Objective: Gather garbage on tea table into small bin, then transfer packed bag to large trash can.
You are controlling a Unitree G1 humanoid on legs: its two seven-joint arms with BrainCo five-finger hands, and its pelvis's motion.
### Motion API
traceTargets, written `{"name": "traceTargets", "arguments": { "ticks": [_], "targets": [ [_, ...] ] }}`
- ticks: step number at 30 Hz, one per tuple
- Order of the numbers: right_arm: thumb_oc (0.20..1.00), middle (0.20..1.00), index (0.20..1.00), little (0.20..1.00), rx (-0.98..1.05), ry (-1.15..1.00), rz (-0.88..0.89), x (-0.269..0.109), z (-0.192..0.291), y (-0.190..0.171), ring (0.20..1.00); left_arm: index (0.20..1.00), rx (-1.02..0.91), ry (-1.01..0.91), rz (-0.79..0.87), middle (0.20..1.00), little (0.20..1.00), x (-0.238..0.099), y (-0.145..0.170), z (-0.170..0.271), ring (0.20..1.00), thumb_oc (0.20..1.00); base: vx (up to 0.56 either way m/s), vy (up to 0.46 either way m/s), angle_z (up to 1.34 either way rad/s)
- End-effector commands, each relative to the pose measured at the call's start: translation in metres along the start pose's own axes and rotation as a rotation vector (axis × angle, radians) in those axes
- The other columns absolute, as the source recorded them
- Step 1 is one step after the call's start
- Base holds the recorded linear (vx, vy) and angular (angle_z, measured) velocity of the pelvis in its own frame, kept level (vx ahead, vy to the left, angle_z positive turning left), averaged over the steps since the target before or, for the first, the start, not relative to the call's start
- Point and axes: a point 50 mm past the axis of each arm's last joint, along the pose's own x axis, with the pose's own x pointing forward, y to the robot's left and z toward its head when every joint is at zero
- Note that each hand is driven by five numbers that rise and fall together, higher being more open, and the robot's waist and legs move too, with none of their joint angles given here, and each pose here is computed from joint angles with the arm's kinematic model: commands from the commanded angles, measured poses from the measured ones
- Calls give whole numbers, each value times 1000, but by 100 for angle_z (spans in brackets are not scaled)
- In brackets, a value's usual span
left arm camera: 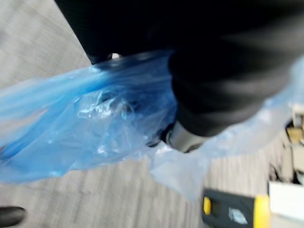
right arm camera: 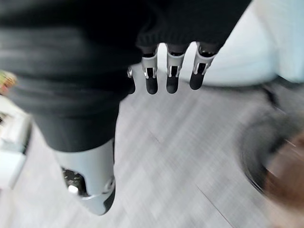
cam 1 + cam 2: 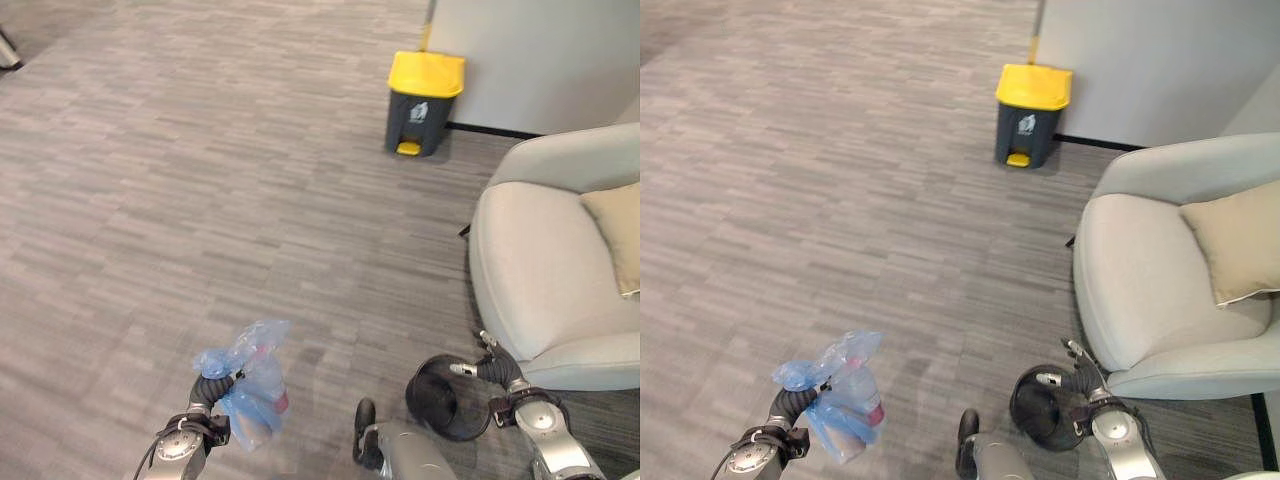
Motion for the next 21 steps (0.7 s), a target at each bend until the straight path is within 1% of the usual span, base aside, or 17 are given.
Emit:
{"name": "traceTargets", "arguments": {
  "ticks": [1, 3, 9, 12, 16, 19, 21],
  "targets": [
    [1000, 1000, 1000, 1000, -3, -19, -24, -3, 0, -7, 1000, 200, 23, -163, 31, 200, 200, 7, 14, 36, 200, 200, 302, -32, -33],
    [1000, 1000, 1000, 1000, -6, -22, -45, -2, 1, -14, 1000, 200, 35, -172, 23, 200, 200, 8, 13, 39, 200, 200, 262, -32, -29],
    [1000, 1000, 1000, 1000, 9, -5, -55, -2, -3, -9, 1000, 200, 55, -183, 22, 200, 200, 9, 13, 43, 200, 200, 303, 10, -56],
    [1000, 1000, 1000, 1000, 13, -5, -52, 1, -2, -6, 1000, 200, 59, -198, 21, 200, 200, 9, 12, 46, 200, 200, 508, 126, -59],
    [1000, 1000, 1000, 1000, 5, -28, -10, 3, 5, 5, 1000, 200, 78, -167, 32, 200, 200, 4, 18, 38, 200, 200, 484, 170, -68],
    [1000, 1000, 1000, 1000, 1, -63, 1, 6, 14, 8, 1000, 200, 98, -168, 43, 200, 200, 5, 22, 40, 200, 200, 286, 128, -76],
    [1000, 1000, 1000, 1000, 8, -90, 8, 8, 22, 10, 1000, 200, 104, -170, 44, 200, 200, 6, 23, 42, 200, 200, 304, 116, -21]
  ]
}}
